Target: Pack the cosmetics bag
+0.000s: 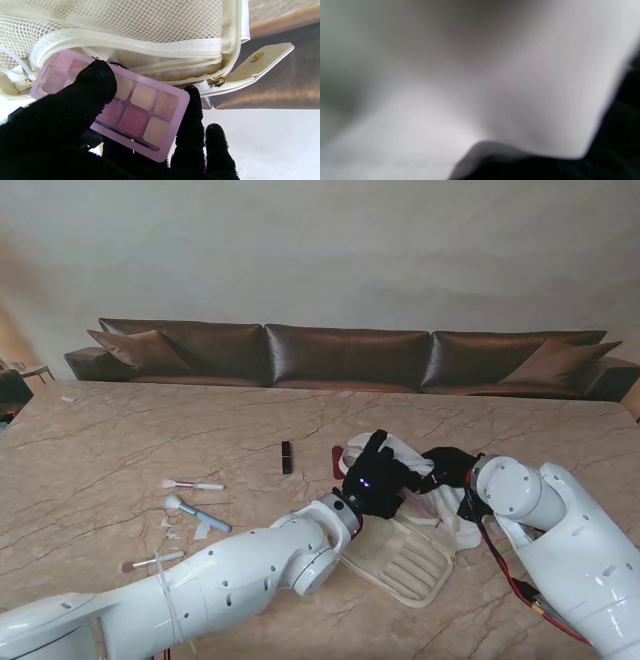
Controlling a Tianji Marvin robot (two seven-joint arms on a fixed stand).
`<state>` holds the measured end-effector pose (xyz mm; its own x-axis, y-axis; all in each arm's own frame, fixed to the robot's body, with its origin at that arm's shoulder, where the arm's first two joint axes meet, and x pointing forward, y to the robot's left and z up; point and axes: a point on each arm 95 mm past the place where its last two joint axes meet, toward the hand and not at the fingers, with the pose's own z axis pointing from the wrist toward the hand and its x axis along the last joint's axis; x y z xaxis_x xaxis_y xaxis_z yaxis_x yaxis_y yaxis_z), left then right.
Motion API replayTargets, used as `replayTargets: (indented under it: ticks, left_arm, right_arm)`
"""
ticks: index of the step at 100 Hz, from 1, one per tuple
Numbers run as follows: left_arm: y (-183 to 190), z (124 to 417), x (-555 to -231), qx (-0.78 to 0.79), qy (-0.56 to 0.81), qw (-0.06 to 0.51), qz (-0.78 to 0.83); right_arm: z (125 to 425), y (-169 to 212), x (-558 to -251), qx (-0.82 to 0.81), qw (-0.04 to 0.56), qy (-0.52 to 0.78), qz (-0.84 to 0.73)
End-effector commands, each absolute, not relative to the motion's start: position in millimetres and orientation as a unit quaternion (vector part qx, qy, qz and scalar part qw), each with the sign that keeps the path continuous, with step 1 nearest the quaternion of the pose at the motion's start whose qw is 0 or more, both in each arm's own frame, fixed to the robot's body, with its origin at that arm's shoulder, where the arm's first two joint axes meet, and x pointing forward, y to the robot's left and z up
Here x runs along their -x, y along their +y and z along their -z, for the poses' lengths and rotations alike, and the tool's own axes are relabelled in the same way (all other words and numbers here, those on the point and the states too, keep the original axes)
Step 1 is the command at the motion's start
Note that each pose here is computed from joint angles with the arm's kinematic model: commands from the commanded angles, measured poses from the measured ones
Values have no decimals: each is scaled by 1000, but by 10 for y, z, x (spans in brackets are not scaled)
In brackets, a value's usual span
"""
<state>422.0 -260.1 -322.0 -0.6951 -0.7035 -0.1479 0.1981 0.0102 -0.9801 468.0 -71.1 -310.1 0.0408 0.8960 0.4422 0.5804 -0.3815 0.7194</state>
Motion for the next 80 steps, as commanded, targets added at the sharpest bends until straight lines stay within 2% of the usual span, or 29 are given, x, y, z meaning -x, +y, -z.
replayTargets:
  ticks: [1,51,80]
  left_arm:
    - [-2700,3158,-4164,193,622,325,686]
    - [-2681,3189,-4173,196,615,329,690]
    - [-2406,3143,-4209,242,604,331,683]
  right_arm:
    - [3215,-616,-4621,-701,159,534,-445]
    - [3233,-627,-4599,-702,160,533,-445]
    - [3224,-676,-4579,-710,153,525,-443]
